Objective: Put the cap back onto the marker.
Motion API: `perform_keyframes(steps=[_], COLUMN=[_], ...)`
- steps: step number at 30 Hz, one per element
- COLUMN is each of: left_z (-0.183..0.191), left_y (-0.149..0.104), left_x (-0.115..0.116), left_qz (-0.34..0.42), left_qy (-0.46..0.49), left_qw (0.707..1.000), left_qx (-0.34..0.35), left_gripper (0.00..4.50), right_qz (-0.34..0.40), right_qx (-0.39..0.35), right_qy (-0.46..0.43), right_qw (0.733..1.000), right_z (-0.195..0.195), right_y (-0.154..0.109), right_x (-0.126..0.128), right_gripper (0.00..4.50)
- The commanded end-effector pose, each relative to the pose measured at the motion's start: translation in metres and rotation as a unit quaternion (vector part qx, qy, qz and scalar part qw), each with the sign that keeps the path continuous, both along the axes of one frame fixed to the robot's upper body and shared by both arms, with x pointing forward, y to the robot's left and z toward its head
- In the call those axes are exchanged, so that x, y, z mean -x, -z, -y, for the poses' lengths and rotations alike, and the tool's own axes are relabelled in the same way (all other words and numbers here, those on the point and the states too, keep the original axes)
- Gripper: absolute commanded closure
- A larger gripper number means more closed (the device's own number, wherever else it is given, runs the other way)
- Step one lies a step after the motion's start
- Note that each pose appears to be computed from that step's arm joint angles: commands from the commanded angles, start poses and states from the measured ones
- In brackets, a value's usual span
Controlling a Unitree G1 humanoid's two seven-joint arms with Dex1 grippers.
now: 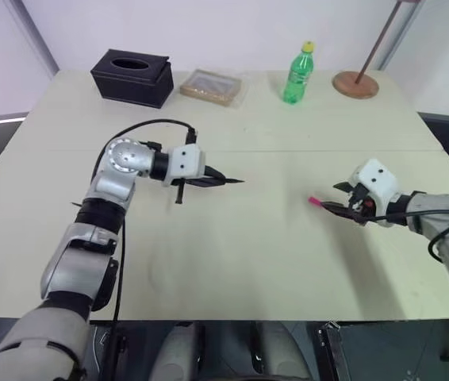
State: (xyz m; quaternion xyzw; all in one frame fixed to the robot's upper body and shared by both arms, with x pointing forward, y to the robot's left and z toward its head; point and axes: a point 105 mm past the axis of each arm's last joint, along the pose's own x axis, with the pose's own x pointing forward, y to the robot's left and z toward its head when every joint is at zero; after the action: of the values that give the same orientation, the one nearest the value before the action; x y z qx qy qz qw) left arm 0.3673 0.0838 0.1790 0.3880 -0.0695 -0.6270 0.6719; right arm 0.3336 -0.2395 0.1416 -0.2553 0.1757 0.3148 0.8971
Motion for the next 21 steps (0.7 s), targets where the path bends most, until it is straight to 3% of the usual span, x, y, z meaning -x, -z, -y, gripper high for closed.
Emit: perform_keyframes(steps=[1, 21], left_z=[-0.004, -0.01], left_y=[-0.015, -0.02], left_x=[0.002, 0.008], left_qz=[0.023, 0.027], left_qy=[-0.009, -0.018], left_qw=[1.0, 0.999], left_qx=[0.013, 0.005], left_gripper=[4.41, 4.41], right_qz=[0.004, -0.018], right_qx=[-0.002, -0.019], right_qy=[-0.015, -0.013], right_qw=[1.0, 1.0], right_z=[-0.002, -0.007], right_y=[0.001, 0.032], right_x=[-0.006, -0.011], right_gripper=[1.71, 1.71])
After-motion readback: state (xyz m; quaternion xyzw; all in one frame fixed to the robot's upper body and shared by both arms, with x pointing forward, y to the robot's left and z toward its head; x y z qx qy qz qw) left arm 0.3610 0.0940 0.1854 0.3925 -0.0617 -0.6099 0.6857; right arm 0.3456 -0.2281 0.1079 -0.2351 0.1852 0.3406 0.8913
